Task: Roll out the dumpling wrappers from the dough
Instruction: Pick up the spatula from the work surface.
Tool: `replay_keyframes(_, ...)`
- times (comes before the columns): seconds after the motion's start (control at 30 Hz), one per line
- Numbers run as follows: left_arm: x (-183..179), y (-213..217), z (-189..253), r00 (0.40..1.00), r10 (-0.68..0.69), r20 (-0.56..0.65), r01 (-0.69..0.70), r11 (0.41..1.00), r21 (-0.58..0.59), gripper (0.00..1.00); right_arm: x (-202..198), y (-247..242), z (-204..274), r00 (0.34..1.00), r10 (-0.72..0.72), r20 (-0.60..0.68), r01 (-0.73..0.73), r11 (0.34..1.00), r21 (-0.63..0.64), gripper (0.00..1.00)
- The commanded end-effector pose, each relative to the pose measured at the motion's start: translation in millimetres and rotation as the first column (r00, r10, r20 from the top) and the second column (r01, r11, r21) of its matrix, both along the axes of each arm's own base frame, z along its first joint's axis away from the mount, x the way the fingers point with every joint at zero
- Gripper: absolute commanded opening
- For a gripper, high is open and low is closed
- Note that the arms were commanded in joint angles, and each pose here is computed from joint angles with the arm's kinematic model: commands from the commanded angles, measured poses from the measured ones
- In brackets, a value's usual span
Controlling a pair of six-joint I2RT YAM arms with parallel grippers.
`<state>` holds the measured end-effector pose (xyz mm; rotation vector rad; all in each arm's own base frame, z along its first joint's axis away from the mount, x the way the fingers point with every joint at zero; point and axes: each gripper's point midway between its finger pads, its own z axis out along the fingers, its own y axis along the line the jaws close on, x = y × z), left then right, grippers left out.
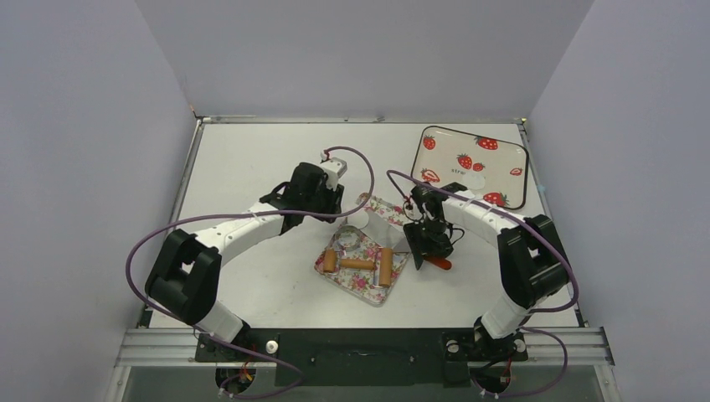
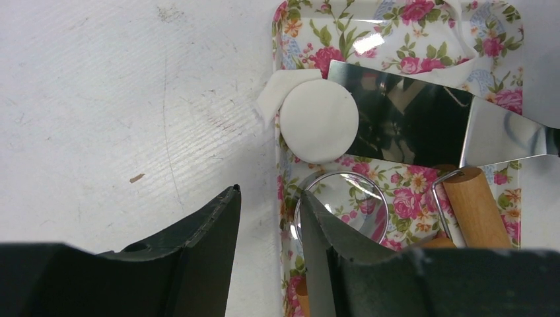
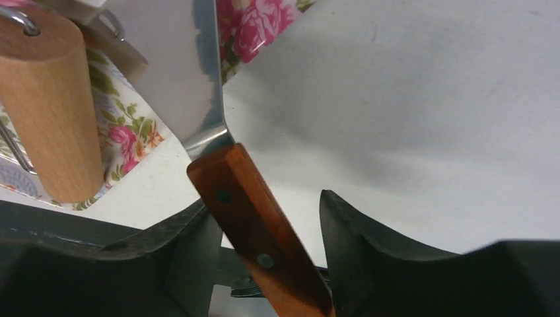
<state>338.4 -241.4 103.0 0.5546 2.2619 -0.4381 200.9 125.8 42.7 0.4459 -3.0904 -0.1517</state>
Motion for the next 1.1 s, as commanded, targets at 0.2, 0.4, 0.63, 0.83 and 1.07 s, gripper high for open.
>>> replay_keyframes(0.2, 34, -6, 25, 0.997, 0.036, 0.066, -0.031, 0.996, -0.08, 0.36, 23, 26, 26, 0.997, -0.017, 0.072, 0.007, 0.991, 0.13, 0.12)
replay_keyframes(0.4, 33, -9, 24, 0.998, 0.028, 0.057, -0.023, 0.995, -0.096, 0.36, 25, 40, 34, 0.998, 0.001, 0.069, -0.011, 0.987, 0.158, 0.1)
replay_keyframes(0.63, 41, -10, 25, 0.995, 0.037, 0.089, -0.028, 0.995, -0.1, 0.36, 16, 46, 35, 0.998, 0.047, 0.051, -0.057, 0.977, 0.207, 0.0)
replay_keyframes(0.83, 56, -16, 23, 0.995, 0.022, 0.093, -0.012, 0.994, -0.112, 0.36, 11, 61, 28, 0.996, 0.084, 0.017, -0.086, 0.964, 0.251, 0.0)
replay_keyframes(1.07, 55, -33, 21, 0.998, -0.016, 0.062, 0.028, 0.982, -0.189, 0.42, 20, 72, 24, 0.996, 0.082, 0.037, -0.089, 0.95, 0.298, 0.0)
